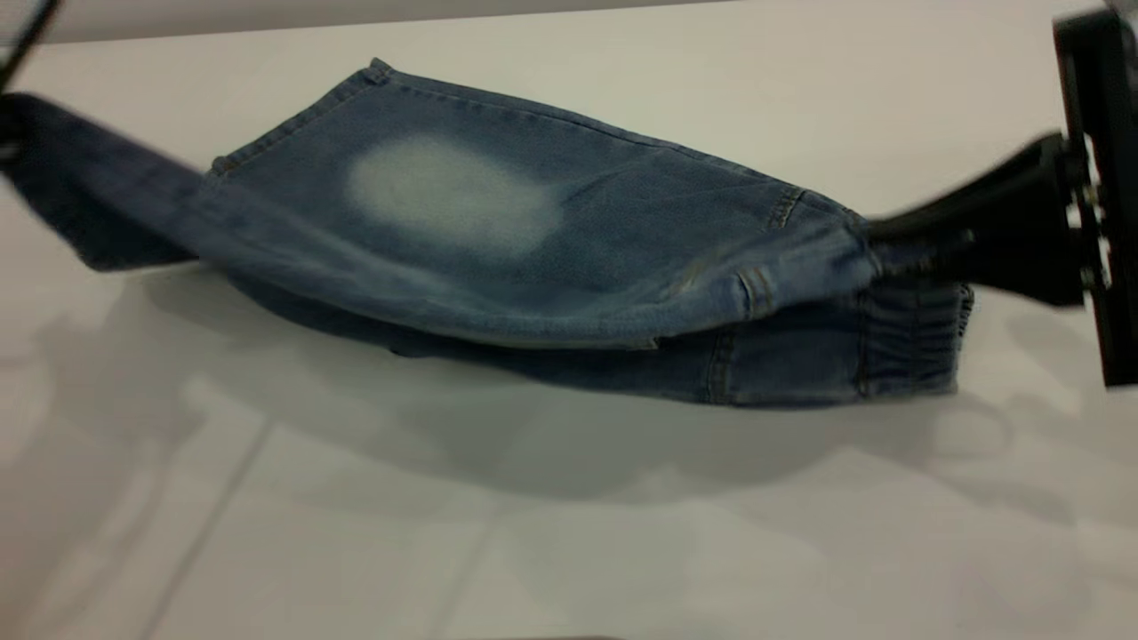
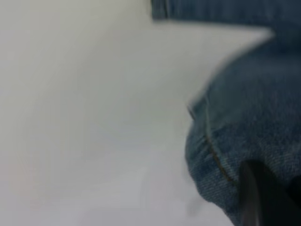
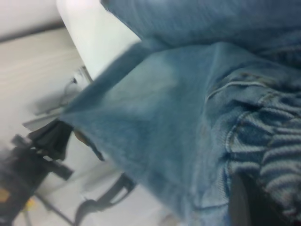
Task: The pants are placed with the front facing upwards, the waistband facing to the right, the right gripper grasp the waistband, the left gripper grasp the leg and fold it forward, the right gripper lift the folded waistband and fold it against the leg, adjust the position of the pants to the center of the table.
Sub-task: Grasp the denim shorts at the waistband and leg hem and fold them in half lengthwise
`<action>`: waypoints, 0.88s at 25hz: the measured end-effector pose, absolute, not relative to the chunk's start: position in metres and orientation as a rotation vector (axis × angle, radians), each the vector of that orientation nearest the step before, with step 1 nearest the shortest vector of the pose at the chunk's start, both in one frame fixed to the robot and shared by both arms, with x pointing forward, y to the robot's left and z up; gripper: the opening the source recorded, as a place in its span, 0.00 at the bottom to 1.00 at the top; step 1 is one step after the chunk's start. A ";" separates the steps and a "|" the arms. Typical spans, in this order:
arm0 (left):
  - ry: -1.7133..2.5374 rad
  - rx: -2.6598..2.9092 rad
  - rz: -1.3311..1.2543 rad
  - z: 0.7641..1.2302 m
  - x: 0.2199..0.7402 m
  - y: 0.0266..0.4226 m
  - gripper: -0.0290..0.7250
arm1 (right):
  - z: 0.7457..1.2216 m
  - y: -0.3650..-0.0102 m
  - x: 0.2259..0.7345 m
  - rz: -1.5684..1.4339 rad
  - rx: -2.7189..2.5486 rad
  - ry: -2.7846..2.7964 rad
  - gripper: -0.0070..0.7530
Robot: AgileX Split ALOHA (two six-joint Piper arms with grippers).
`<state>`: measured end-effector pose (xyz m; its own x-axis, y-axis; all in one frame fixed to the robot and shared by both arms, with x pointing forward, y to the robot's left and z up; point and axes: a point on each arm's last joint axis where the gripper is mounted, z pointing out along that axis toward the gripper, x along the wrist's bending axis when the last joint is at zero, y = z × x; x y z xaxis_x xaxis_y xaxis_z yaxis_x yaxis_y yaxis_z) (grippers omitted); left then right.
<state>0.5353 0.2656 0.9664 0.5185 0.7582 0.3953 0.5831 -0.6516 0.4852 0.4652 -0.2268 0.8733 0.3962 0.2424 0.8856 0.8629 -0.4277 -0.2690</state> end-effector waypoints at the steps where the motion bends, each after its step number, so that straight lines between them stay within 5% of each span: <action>1: 1.118 2.462 0.859 0.964 0.547 0.263 0.06 | 0.875 -0.227 0.471 -1.034 -1.895 -0.933 0.08; 12: 1.113 2.423 0.871 0.921 0.651 0.247 0.06 | 0.870 -0.243 0.517 -0.914 -2.225 -0.719 0.08; 22: 1.069 2.431 0.856 0.883 0.690 0.226 0.06 | 0.864 -0.251 0.522 -0.829 -2.377 -0.551 0.08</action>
